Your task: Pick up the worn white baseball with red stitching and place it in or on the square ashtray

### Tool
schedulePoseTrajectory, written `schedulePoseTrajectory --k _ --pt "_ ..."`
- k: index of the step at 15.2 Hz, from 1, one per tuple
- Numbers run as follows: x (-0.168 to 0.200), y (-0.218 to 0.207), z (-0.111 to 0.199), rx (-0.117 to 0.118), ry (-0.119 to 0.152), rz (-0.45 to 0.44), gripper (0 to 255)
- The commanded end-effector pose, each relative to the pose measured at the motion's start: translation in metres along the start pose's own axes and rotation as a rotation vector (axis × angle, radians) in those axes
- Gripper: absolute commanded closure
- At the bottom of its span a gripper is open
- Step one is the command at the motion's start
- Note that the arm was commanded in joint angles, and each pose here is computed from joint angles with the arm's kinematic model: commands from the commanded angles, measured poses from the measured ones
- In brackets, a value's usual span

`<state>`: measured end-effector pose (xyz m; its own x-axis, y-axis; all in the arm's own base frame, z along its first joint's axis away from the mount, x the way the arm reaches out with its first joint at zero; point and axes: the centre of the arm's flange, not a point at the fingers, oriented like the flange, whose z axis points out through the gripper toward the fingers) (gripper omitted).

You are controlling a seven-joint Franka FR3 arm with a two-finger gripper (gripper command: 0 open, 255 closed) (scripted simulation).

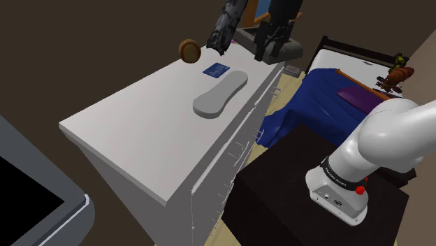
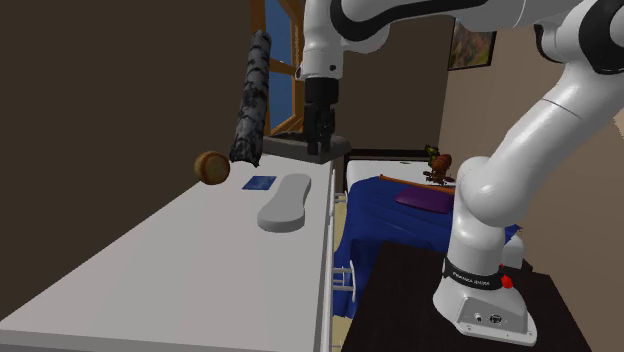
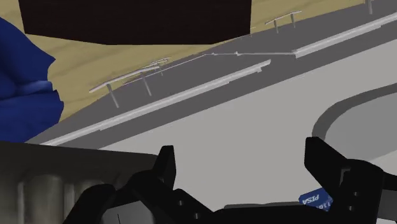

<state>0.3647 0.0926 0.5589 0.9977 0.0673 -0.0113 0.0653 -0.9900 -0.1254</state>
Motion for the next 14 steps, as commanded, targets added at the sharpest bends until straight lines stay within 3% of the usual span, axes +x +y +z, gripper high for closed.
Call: schedulePoseTrajectory --k 1,14 --pt "0.016 -0.02 -0.001 0.01 0.028 0.002 0" --pt "0.113 -0.131 -0.009 0.062 0.199 0.008 0"
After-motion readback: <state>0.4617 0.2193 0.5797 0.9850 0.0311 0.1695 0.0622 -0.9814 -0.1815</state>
